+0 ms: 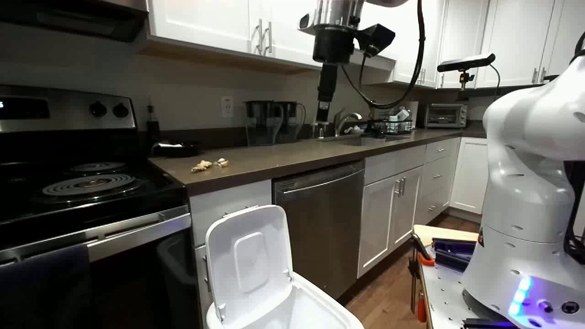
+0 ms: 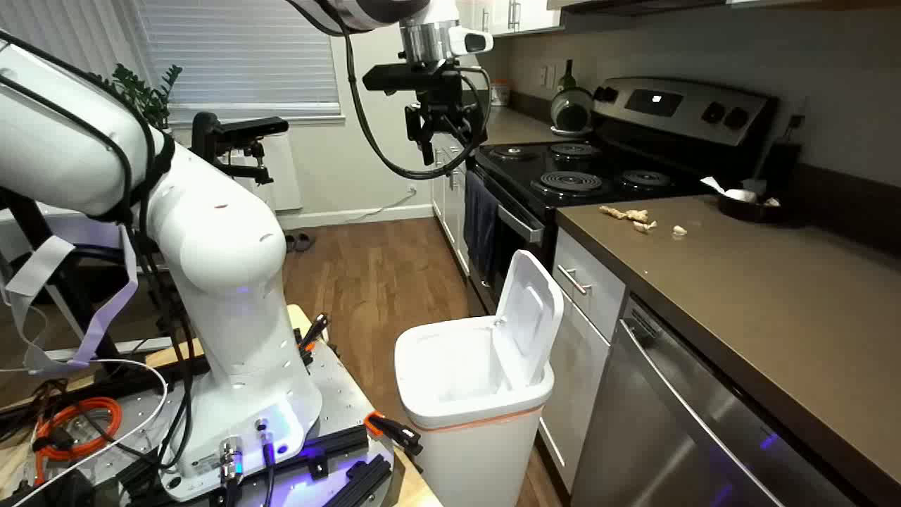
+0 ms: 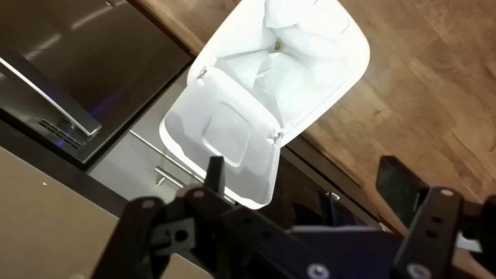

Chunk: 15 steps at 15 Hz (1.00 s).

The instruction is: Close the bin

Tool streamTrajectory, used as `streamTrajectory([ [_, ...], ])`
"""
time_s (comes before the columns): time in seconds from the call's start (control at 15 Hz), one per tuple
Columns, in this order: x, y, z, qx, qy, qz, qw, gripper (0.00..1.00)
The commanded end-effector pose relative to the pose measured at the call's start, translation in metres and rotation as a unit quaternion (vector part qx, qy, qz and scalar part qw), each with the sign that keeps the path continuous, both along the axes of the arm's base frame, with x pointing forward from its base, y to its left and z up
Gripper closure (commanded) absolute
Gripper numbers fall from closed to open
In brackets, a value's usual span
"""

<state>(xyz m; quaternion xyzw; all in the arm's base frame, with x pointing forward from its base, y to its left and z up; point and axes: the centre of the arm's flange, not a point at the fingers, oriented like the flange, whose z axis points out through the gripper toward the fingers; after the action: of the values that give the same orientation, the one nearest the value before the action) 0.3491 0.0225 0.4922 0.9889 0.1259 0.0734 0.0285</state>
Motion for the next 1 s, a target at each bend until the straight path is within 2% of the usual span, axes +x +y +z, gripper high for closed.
streamTrajectory([
  [0.0,0.0,0.0,0.0,0.0,0.0,0.0,1.0,0.0],
  [0.73,0.0,0.0,0.0,0.0,0.0,0.0,1.0,0.0],
  [0.93,0.029,0.014,-0.021,-0.014,-0.004,0.003,0.9999,0.0],
])
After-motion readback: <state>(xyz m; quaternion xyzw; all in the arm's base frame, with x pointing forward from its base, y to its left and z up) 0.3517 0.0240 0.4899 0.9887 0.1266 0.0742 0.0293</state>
